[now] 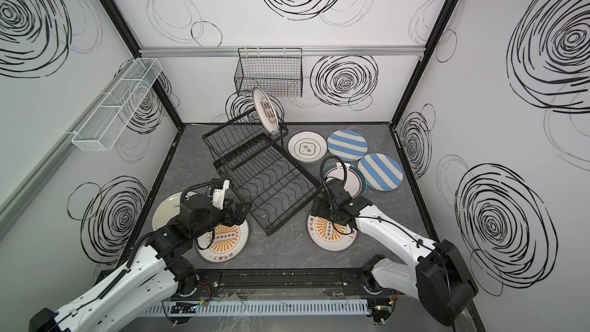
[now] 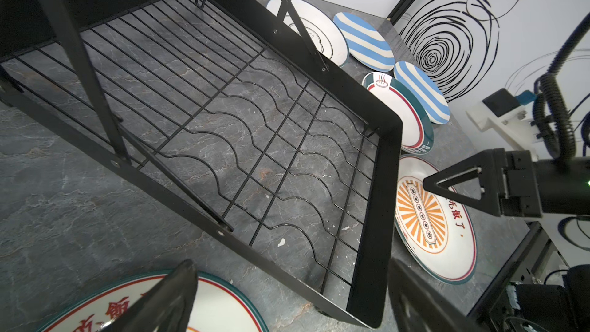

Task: Load plates into a dish rack
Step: Move the plate to the bottom-right of the table, then pick up the plate from the bottom-right of the table.

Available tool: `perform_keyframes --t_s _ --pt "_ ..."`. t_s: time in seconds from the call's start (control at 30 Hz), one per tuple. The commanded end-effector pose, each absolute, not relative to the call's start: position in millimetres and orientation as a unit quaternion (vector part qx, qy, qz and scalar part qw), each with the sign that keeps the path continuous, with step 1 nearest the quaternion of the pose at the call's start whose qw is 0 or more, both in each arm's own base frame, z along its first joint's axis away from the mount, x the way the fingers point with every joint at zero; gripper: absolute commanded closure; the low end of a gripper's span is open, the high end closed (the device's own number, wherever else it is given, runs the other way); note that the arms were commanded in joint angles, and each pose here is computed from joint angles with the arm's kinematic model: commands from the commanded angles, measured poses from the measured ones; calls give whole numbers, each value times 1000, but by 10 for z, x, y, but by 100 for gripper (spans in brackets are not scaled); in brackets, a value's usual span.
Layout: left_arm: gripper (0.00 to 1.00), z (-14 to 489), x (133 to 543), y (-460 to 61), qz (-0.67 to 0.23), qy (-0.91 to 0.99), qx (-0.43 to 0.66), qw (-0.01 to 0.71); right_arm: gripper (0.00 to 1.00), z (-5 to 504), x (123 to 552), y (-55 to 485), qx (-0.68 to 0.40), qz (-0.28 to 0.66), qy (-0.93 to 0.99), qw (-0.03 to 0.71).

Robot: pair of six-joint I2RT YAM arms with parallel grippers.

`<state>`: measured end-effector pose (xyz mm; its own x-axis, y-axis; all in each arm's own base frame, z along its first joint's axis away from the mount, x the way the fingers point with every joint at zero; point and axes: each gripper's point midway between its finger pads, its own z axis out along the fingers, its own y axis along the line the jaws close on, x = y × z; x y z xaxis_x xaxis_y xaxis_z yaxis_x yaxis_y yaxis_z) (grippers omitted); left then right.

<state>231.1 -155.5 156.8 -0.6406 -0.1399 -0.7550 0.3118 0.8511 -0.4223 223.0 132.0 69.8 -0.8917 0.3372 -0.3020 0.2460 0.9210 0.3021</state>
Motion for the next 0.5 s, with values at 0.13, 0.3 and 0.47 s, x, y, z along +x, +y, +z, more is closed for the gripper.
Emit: perform_keyframes --t_s 0.13,0.3,0.47 --pt "4 1754 2386 -1608 -282 851 49 441 14 574 1923 485 259 13 954 153" --pt "4 1769 2396 -1621 -281 854 51 436 18 832 2018 230 297 19 927 227" --pt "4 1756 2425 -1613 -277 854 49 438 28 741 1989 187 323 71 909 252"
